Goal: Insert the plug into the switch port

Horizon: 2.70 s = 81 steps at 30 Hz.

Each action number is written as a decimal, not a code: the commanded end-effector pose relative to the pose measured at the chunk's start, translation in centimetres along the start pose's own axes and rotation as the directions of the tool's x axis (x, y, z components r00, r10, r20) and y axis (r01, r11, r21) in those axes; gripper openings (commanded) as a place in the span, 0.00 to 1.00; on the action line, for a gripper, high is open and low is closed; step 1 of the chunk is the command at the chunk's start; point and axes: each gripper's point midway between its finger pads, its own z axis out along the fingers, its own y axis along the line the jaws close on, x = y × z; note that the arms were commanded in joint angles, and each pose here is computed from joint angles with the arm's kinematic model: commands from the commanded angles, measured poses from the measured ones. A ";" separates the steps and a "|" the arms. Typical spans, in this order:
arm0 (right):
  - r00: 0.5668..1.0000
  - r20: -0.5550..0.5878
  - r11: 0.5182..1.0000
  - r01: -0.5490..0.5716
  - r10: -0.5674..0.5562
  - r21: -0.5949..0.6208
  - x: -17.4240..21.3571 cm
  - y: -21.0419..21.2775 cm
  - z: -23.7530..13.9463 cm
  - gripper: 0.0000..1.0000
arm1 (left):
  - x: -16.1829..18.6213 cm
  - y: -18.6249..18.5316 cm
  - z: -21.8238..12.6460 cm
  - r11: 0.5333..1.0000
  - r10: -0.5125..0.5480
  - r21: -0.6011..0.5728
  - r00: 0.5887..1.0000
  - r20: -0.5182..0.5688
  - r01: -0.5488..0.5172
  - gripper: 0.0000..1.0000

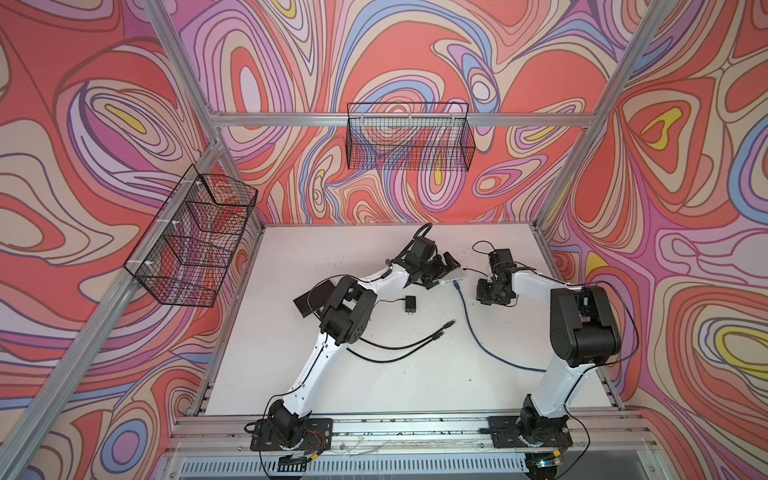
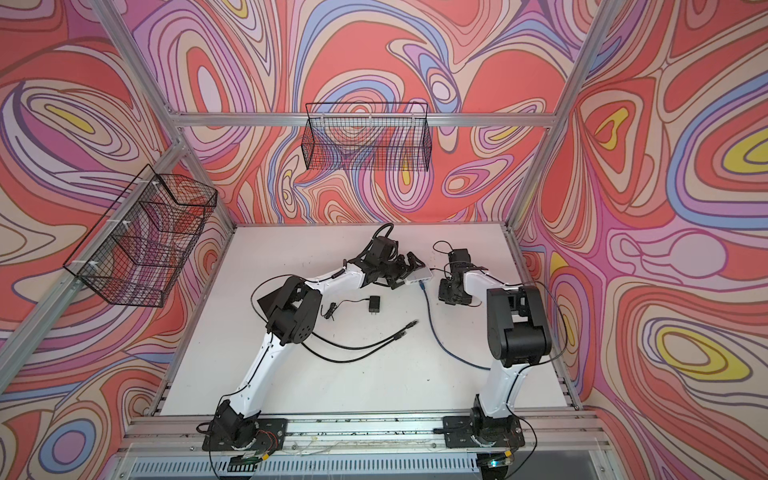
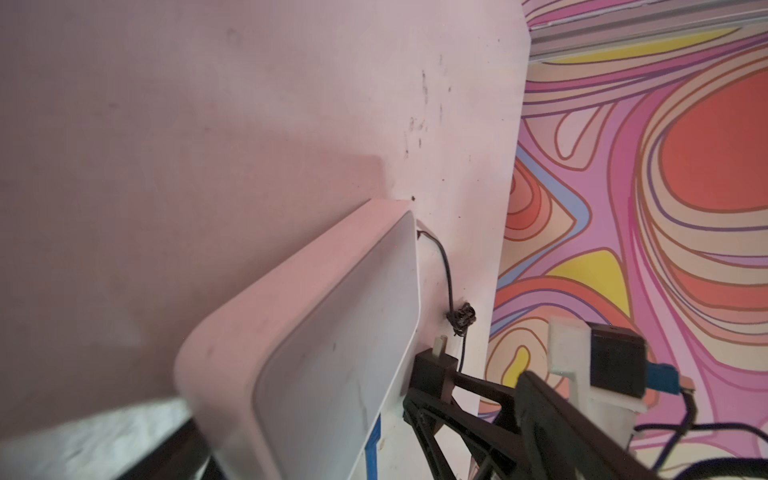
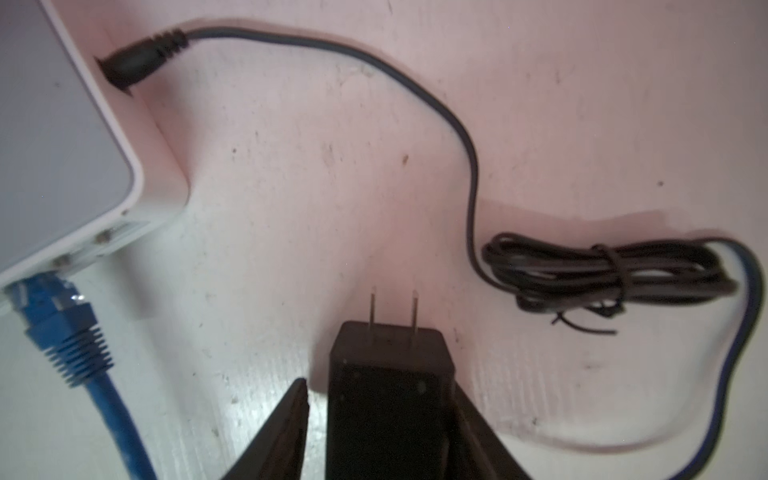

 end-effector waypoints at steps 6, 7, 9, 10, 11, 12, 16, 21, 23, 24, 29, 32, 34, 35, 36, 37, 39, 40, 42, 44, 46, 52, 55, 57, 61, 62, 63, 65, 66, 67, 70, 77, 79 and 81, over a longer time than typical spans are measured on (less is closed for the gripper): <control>1.000 0.024 0.999 -0.019 0.020 -0.027 0.1 0.3 -2.3 0.98 | 0.3 4.8 -4.1 0.957 0.021 -0.289 1.000 0.005 -0.019 1.00; 0.999 0.028 0.999 -0.020 0.021 -0.030 0.1 0.3 -2.5 0.98 | 0.3 4.8 -4.5 0.957 0.024 -0.288 1.000 0.008 -0.021 1.00; 0.999 0.042 0.999 -0.020 0.022 -0.039 0.0 0.4 -3.1 0.98 | 0.1 4.7 -5.3 0.959 0.038 -0.283 0.999 0.028 -0.028 1.00; 0.998 0.052 0.999 -0.021 0.023 -0.044 -0.1 0.5 -3.5 0.98 | 0.0 4.5 -5.8 0.958 0.050 -0.283 0.998 0.039 -0.037 1.00; 0.998 0.064 0.999 -0.019 0.022 -0.050 -0.3 0.6 -4.0 0.98 | -0.1 4.0 -6.4 0.958 0.069 -0.281 0.996 0.051 -0.052 1.00; 0.997 0.075 0.998 -0.017 0.021 -0.055 -0.4 0.6 -4.5 0.99 | -0.3 3.7 -6.9 0.959 0.087 -0.277 0.994 0.061 -0.067 1.00; 0.987 0.160 0.996 0.005 0.010 -0.090 -1.3 1.1 -7.6 0.98 | -0.9 1.0 -10.3 0.949 0.206 -0.265 0.972 0.112 -0.170 1.00; 0.934 0.357 0.991 0.033 0.015 -0.129 -2.6 1.3 -13.0 0.98 | -1.7 -1.4 -16.5 0.886 0.408 -0.324 0.891 0.201 -0.332 1.00; 0.909 0.416 0.990 0.036 0.025 -0.139 -2.9 1.3 -14.9 0.98 | -2.1 -1.6 -19.3 0.840 0.492 -0.384 0.837 0.242 -0.383 1.00; 0.895 0.444 0.989 0.033 0.035 -0.145 -3.1 1.3 -15.6 0.98 | -2.4 -1.5 -20.7 0.815 0.533 -0.420 0.802 0.269 -0.401 1.00; 0.803 0.588 0.986 -0.002 0.100 -0.165 -4.0 0.6 -17.7 0.98 | -4.0 0.5 -27.5 0.645 0.731 -0.641 0.583 0.356 -0.416 1.00; 0.715 0.692 0.981 0.048 0.099 -0.189 -4.0 0.8 -18.7 0.98 | -4.2 2.3 -30.7 0.549 0.813 -0.741 0.452 0.367 -0.386 1.00; 0.628 0.768 0.981 0.036 0.127 -0.191 -4.1 0.1 -19.4 0.98 | -4.2 3.8 -32.7 0.509 0.841 -0.781 0.401 0.363 -0.362 1.00; 0.595 0.795 0.982 0.052 0.116 -0.182 -4.0 0.0 -19.5 0.99 | -4.1 4.4 -33.2 0.489 0.855 -0.792 0.381 0.352 -0.366 1.00; 0.564 0.818 0.983 0.054 0.114 -0.175 -3.7 -0.4 -19.3 0.98 | -4.2 5.4 -34.0 0.465 0.869 -0.814 0.357 0.344 -0.348 1.00; 0.542 0.832 0.984 0.048 0.118 -0.170 -3.6 -0.6 -19.2 0.98 | -4.2 6.2 -34.7 0.449 0.877 -0.832 0.340 0.340 -0.326 1.00; 0.545 0.836 0.990 0.072 0.062 -0.120 -2.9 -0.9 -17.6 0.99 | -4.2 8.6 -36.2 0.419 0.888 -0.864 0.325 0.326 -0.280 1.00; 0.570 0.821 0.992 0.096 0.015 -0.085 -2.7 -0.9 -16.7 0.98 | -4.3 9.7 -36.9 0.412 0.888 -0.875 0.324 0.325 -0.253 1.00; 0.630 0.774 0.990 0.137 -0.067 -0.026 -2.3 -0.8 -14.7 0.98 | -4.4 12.2 -38.5 0.418 0.879 -0.888 0.333 0.341 -0.193 1.00; 0.653 0.752 0.991 0.132 -0.092 0.007 -2.3 -1.2 -13.4 0.98 | -4.3 14.3 -39.2 0.448 0.867 -0.873 0.334 0.371 -0.192 1.00; 0.617 0.783 0.993 0.114 -0.084 0.018 -2.3 -1.7 -13.2 0.99 | -4.2 16.9 -40.3 0.481 0.847 -0.861 0.339 0.409 -0.163 1.00; 0.583 0.804 0.993 0.076 -0.117 0.090 -3.2 -2.8 -12.4 0.98 | -4.2 19.5 -40.8 0.474 0.853 -0.855 0.355 0.384 -0.213 1.00; 0.587 0.799 0.992 0.087 -0.129 0.096 -3.6 -2.6 -11.5 0.98 | -4.0 22.2 -40.0 0.461 0.852 -0.868 0.364 0.376 -0.183 1.00; 0.573 0.811 0.993 0.084 -0.120 0.087 -3.6 -2.6 -10.9 0.99 | -4.1 22.0 -40.0 0.447 0.868 -0.874 0.330 0.371 -0.192 1.00; 0.507 0.856 0.995 0.074 -0.096 0.068 -3.8 -2.5 -10.4 0.98 | -4.4 22.6 -40.6 0.467 0.861 -0.867 0.314 0.401 -0.175 1.00; 0.500 0.862 0.996 0.077 -0.082 0.050 -3.9 -2.3 -10.3 0.98 | -4.5 22.7 -40.4 0.465 0.866 -0.867 0.294 0.404 -0.180 1.00; 0.484 0.870 0.994 0.095 -0.098 0.059 -4.2 -2.1 -10.3 0.99 | -4.5 23.0 -40.3 0.463 0.870 -0.869 0.279 0.407 -0.176 1.00; 0.493 0.863 0.991 0.120 -0.111 0.059 -4.2 -1.7 -9.6 0.98 | -4.6 23.5 -40.1 0.467 0.873 -0.868 0.247 0.421 -0.169 1.00; 0.503 0.856 0.989 0.134 -0.118 0.057 -4.2 -1.5 -8.8 0.98 | -4.4 24.1 -40.2 0.484 0.862 -0.862 0.253 0.440 -0.152 1.00; 0.493 0.861 0.988 0.143 -0.125 0.061 -4.1 -1.4 -8.5 0.98 | -4.3 24.3 -40.3 0.490 0.858 -0.860 0.254 0.446 -0.145 1.00; 0.474 0.872 0.988 0.137 -0.123 0.065 -3.9 -1.6 -7.6 0.98 | -4.6 24.3 -39.7 0.472 0.868 -0.866 0.257 0.424 -0.167 1.00; 0.576 0.808 0.993 0.080 -0.122 0.092 -5.4 -2.3 -5.7 0.98 | -4.7 24.5 -39.9 0.479 0.860 -0.865 0.276 0.428 -0.150 1.00; 0.572 0.811 0.993 0.077 -0.119 0.091 -5.5 -2.4 -5.7 0.98 | -4.8 24.5 -39.9 0.476 0.862 -0.867 0.274 0.427 -0.146 1.00; 0.577 0.808 0.993 0.078 -0.118 0.089 -5.5 -2.4 -5.6 0.98 | -4.8 24.5 -39.9 0.477 0.861 -0.867 0.276 0.427 -0.147 1.00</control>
